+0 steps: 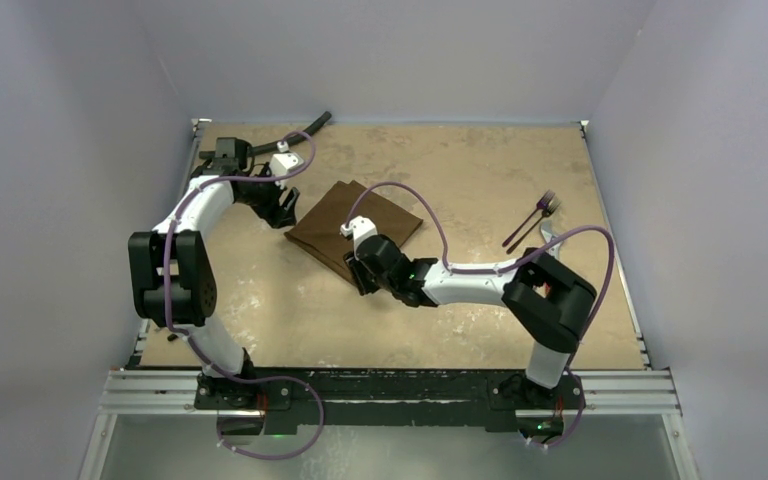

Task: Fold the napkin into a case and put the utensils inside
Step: Smooth out the lower triangle-folded napkin at the center of the board.

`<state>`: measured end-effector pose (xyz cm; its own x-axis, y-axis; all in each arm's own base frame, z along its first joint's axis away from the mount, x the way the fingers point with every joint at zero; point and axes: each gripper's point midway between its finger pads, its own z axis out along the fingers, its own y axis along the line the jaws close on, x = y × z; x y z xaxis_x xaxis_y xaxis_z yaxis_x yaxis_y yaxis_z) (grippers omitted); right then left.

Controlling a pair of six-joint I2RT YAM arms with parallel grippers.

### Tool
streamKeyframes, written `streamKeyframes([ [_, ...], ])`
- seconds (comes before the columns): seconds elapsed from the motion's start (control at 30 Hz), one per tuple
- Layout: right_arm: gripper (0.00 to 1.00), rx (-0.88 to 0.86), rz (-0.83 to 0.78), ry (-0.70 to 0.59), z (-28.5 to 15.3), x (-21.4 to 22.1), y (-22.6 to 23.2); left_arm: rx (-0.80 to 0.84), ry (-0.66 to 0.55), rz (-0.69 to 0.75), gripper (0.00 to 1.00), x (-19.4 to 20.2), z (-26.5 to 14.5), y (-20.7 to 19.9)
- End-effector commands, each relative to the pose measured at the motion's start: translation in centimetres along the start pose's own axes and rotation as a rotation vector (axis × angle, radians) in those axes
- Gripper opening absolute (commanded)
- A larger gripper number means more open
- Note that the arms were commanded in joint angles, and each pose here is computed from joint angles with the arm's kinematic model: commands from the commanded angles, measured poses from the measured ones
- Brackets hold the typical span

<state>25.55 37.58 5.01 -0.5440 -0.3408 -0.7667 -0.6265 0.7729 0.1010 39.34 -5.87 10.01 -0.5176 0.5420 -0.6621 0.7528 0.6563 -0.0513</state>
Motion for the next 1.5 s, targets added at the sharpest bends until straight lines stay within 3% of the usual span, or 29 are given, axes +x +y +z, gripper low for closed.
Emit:
streamKeyframes([
  [0.0,0.41,-0.024,-0.004,-0.036,-0.8,-1.5,0.1,-0.009,-0.040,0.064,0.66,-1.3,-0.9,-0.4],
  [0.43,0.37,0.023,-0.021,0.014,1.0,0.0,-0.7,-0.009,-0.026,0.084,0.66,-1.1,-1.0,-0.6],
  [0.9,0.00,0.001,-0.023,-0.005,0.2,-0.6,-0.5,-0.002,-0.015,0.096,0.65,-0.7,-1.1,-0.9],
  [1.17,0.00,-0.006,-0.067,0.013,-0.6,-0.4,-0.7,0.018,-0.006,0.115,0.65,-0.6,-1.0,-1.6],
  [1.47,0.09,-0.048,-0.084,0.033,-1.5,0.4,-0.3,0.049,-0.016,0.181,0.65,-0.3,1.3,-4.5],
])
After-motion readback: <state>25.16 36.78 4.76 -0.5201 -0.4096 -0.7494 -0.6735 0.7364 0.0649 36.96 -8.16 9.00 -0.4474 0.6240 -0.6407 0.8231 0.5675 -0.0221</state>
